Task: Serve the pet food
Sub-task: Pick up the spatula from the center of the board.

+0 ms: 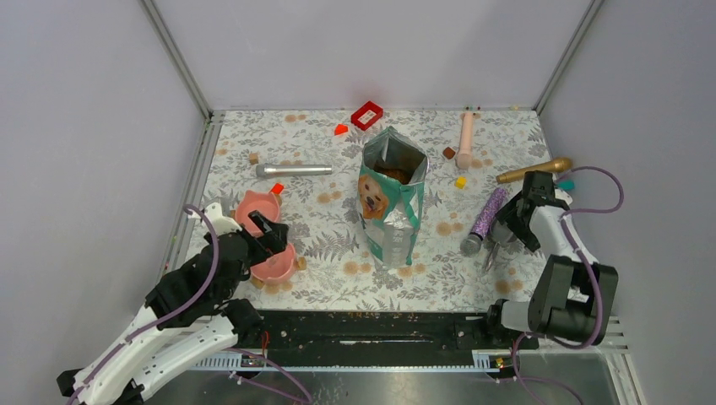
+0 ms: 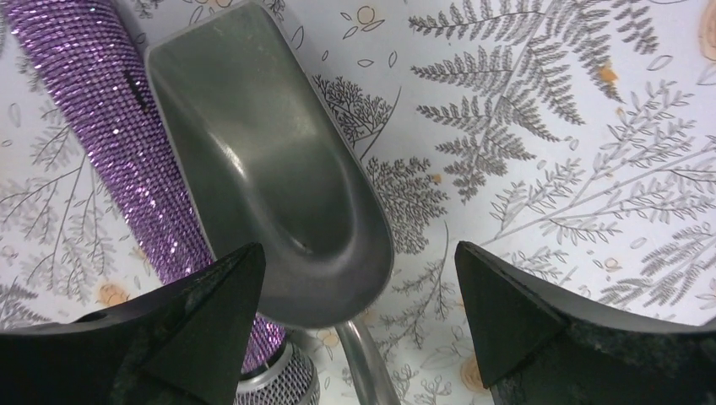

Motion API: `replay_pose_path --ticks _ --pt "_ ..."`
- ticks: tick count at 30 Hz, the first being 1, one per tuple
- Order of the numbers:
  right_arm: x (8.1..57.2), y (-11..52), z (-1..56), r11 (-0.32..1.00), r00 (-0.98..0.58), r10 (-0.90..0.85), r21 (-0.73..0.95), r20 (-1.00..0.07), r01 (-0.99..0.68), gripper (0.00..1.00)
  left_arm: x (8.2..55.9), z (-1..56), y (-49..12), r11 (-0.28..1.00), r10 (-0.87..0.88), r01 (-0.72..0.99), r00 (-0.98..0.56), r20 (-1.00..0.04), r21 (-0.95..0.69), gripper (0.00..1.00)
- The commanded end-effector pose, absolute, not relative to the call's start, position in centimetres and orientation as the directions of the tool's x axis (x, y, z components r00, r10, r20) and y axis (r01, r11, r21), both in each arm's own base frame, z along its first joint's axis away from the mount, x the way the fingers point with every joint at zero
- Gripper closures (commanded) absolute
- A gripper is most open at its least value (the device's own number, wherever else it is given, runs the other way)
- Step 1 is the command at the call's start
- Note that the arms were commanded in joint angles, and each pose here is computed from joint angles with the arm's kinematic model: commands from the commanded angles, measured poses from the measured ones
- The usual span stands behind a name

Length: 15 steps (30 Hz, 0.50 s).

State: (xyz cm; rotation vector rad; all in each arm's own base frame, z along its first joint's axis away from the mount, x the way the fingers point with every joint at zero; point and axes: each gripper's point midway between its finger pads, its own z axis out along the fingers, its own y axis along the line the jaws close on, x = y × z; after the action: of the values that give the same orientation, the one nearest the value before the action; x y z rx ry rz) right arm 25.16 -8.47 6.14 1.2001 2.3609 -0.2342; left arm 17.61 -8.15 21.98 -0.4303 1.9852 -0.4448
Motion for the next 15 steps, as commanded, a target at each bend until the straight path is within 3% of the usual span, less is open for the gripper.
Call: replay_pose_path --ticks 1,5,11,15 --pt "27.7 -9.2 5.8 0.572 -0.459 0.739 0.098 -0.493 0.814 0.11 17.8 22.7 -7.3 0.841 -0.535 -0.133 -0.358 -0.765 -0.525 0.01" --pt "27.5 -9.0 4.3 0.566 -0.478 0.755 0.078 -0.450 0.821 0.19 17.8 22.5 -7.1 0.841 -0.536 -0.140 -0.350 -0.768 -0.522 0.01" --pt "27.4 -8.2 2.2 0.566 -0.501 0.775 0.071 -0.385 0.822 0.41 17.9 22.2 -6.8 0.856 -0.516 -0.174 -0.357 -0.779 -0.488 0.01" --pt "26.4 -7.9 1.5 0.550 -0.503 0.790 0.044 -0.351 0.834 0.67 18.0 21.8 -6.2 0.849 -0.528 -0.210 -0.334 -0.781 -0.484 0.01"
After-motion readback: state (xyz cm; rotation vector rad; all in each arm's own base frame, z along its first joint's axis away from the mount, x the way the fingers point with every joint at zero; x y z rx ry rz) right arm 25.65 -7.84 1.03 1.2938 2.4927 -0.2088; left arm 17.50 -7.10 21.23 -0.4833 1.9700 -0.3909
